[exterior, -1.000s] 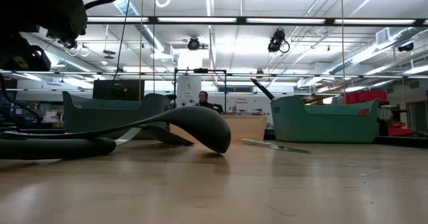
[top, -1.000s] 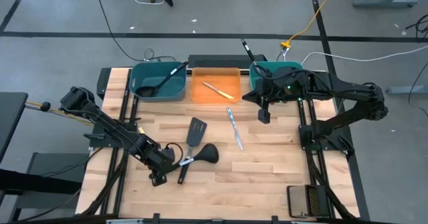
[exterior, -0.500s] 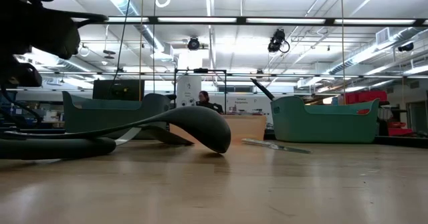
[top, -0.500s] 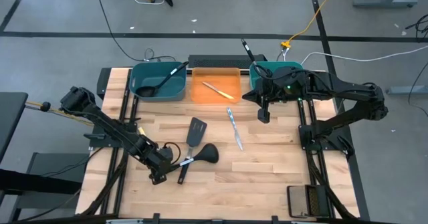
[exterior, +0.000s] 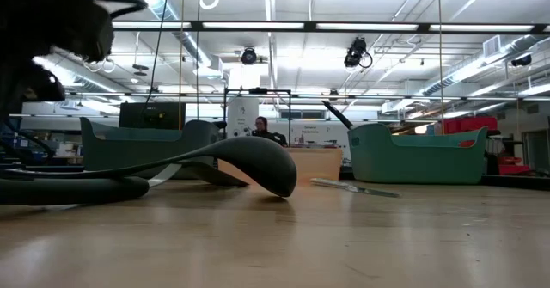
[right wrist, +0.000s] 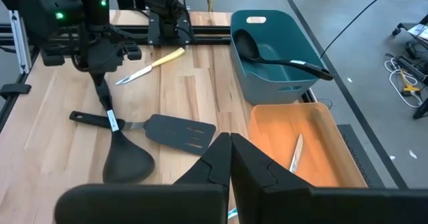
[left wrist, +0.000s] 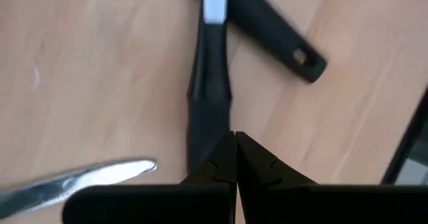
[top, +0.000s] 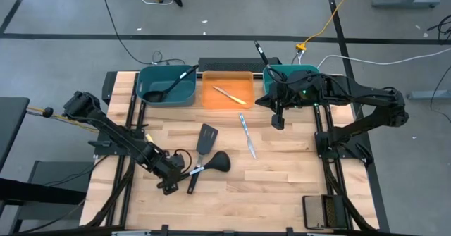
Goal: Pick & Place Kitchen Items
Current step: Put the black ladle into the blue bin
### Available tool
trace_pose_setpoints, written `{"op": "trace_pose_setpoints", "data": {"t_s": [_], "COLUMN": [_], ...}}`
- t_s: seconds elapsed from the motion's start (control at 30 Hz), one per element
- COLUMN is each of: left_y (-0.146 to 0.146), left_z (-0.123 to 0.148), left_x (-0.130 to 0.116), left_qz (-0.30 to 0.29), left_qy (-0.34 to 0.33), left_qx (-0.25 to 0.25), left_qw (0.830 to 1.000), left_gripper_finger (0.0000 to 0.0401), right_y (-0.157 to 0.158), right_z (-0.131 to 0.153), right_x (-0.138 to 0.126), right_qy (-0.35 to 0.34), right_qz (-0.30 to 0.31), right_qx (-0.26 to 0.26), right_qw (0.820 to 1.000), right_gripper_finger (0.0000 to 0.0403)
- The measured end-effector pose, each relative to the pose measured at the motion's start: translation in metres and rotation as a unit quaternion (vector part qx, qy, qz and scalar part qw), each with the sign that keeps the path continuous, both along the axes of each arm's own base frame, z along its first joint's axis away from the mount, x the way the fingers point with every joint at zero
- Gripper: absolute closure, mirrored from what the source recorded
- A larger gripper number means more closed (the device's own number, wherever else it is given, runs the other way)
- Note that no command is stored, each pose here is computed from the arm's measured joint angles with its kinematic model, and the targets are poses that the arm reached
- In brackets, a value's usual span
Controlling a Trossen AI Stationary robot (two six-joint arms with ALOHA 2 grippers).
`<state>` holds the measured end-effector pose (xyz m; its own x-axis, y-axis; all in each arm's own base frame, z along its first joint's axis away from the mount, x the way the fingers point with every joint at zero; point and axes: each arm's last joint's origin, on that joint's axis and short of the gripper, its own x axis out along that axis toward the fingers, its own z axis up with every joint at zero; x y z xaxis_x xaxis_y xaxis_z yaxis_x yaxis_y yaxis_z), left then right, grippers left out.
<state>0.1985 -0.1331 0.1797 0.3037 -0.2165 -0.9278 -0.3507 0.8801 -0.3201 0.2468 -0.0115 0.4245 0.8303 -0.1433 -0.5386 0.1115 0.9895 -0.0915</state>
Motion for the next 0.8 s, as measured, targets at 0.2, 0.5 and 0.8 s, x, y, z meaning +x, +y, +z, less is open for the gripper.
{"op": "trace_pose_setpoints", "data": {"t_s": [0.2,0.5,0.8], "left_y": [-0.003,-0.018,-0.029], "left_z": [0.012,0.012,0.001], "left_x": [0.005,0.017,0.028], "left_qz": [0.004,-0.015,-0.017], "left_qy": [-0.018,-0.009,0.008], "left_qx": [0.008,0.018,0.037], "left_qw": [1.000,1.000,0.999], "left_gripper_finger": [0.0399,0.0400,0.0400], "right_y": [0.000,0.000,0.000], "right_z": [0.000,0.000,0.000], "right_x": [0.000,0.000,0.000], "right_qy": [0.000,0.000,0.000], "right_qz": [0.000,0.000,0.002], "right_qx": [0.000,0.000,-0.003], "right_qw": [1.000,1.000,1.000], "right_gripper_finger": [0.0394,0.0394,0.0394]}}
